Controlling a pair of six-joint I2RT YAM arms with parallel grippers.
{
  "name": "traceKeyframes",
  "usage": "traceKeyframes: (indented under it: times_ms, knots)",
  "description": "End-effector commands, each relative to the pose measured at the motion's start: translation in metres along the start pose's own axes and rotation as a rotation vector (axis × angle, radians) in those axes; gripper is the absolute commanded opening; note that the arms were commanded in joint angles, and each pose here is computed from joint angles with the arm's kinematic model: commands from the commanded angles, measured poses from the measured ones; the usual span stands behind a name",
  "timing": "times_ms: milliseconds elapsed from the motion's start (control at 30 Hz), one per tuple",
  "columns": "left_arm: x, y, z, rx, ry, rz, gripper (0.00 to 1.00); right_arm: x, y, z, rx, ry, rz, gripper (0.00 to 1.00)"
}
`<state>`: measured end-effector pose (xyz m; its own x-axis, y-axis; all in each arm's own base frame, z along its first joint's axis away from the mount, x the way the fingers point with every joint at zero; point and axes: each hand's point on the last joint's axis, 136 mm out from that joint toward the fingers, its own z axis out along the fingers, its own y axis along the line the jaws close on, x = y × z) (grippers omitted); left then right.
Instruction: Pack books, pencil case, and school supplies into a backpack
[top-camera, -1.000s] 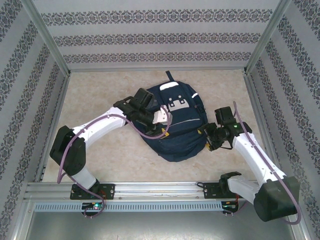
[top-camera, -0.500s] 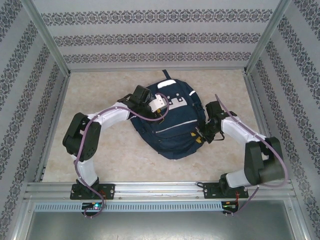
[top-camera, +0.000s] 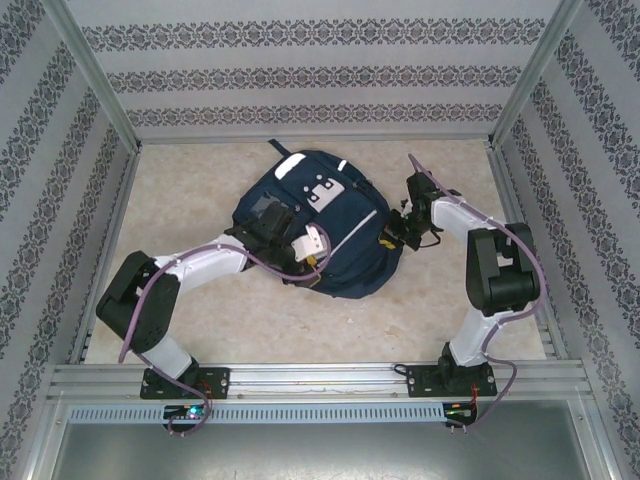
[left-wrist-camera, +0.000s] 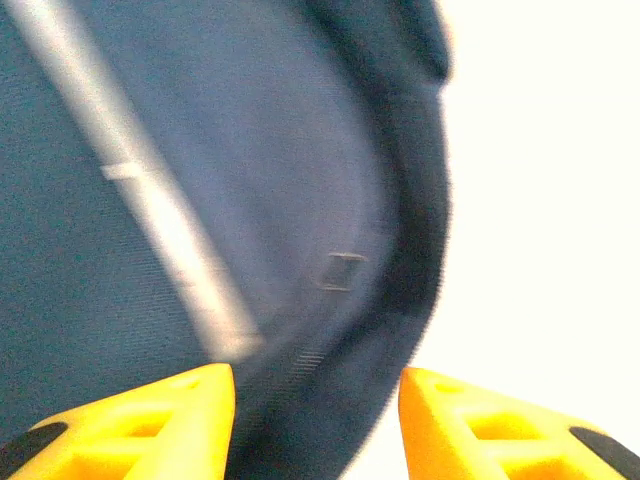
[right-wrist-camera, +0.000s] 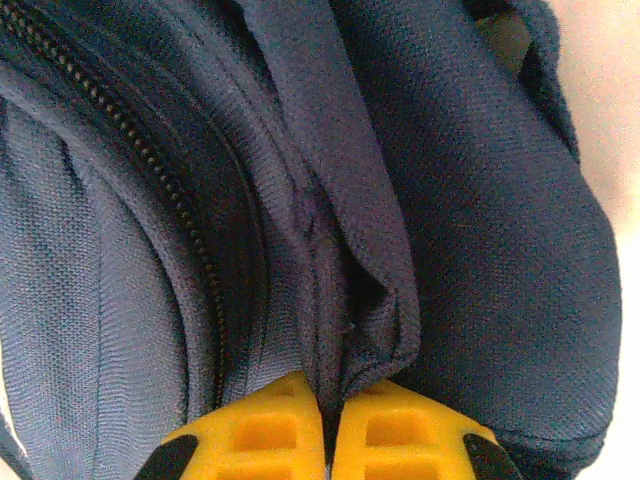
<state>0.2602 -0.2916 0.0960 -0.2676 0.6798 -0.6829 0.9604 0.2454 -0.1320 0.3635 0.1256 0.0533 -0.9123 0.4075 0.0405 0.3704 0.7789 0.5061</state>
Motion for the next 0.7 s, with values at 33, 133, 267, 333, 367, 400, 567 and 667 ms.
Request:
traceKeyframes:
  times_ms: [33,133,267,333,367,400,567,667]
  knots:
    - [0.001,-0.051,-0.009,0.175,0.012,0.166,0.47,-0.039,0.032,0.004,-0.096,-0.065,-0.227,0.02]
    - [-0.003,-0.05,-0.021,0.144,0.038,0.308,0.49,-0.048,0.043,0.003,-0.124,-0.069,-0.296,0.05]
    - [-0.012,-0.013,-0.043,0.025,0.12,0.446,0.55,-0.052,0.049,-0.01,-0.101,-0.085,-0.298,0.22]
    - [-0.008,0.011,-0.055,0.016,0.17,0.449,0.54,-0.05,0.048,-0.025,-0.069,-0.113,-0.277,0.27]
    - [-0.005,0.022,-0.058,0.007,0.187,0.457,0.54,-0.048,0.047,-0.034,-0.052,-0.131,-0.267,0.32]
    - [0.001,0.03,-0.061,0.009,0.209,0.491,0.54,-0.044,0.044,-0.042,-0.033,-0.145,-0.251,0.36]
    - [0.019,0.073,-0.047,-0.048,0.326,0.594,0.56,-0.01,0.022,-0.057,0.004,-0.159,-0.157,0.44]
    - [0.015,0.085,-0.031,-0.064,0.301,0.627,0.56,0.013,0.018,-0.059,-0.012,-0.14,-0.141,0.46]
